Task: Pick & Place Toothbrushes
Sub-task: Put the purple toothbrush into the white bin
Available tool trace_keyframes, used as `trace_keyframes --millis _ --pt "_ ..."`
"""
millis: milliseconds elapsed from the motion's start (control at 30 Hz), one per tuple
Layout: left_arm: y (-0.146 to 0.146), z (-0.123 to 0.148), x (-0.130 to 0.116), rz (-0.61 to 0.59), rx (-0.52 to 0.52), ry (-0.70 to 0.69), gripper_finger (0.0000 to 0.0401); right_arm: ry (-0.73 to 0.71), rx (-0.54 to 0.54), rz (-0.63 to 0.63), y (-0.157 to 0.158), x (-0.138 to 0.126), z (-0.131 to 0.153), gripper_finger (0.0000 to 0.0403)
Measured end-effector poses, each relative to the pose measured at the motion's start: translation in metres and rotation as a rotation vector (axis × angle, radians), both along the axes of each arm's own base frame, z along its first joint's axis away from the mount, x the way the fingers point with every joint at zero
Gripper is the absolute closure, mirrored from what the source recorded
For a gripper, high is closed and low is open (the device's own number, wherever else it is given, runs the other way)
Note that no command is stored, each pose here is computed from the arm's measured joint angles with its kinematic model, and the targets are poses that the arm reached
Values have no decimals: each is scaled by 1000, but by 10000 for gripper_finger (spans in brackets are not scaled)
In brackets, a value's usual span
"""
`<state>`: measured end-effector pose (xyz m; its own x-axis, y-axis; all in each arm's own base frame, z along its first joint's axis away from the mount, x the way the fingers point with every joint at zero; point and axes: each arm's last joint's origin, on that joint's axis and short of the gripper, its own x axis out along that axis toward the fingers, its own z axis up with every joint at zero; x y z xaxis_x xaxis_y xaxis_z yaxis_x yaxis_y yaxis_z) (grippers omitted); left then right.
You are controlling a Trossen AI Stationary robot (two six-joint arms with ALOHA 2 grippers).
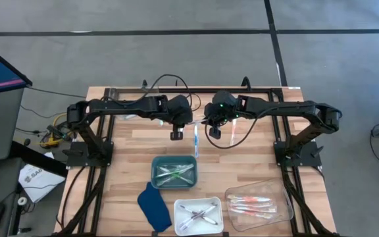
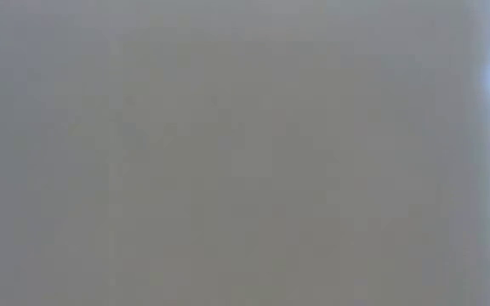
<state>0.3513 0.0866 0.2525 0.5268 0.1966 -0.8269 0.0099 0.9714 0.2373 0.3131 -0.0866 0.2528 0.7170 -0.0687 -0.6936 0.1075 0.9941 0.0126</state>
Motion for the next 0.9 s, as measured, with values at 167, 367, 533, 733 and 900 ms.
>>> trace_keyframes --millis 167,367,533,733,900 --pt "1 0 0 8 13 -3 394 14 4 -1 0 -1 -1 386" --pt "1 1 1 23 26 -10 346 22 7 0 0 -1 -2 386" --pt "0 4 0 48 66 -14 278 28 8 0 1 -2 -2 386" --pt "-5 23 -8 28 55 -80 224 44 14 2 1 -3 -3 386" --pt "-10 51 -23 4 12 -179 213 30 61 54 4 -2 -3 386"
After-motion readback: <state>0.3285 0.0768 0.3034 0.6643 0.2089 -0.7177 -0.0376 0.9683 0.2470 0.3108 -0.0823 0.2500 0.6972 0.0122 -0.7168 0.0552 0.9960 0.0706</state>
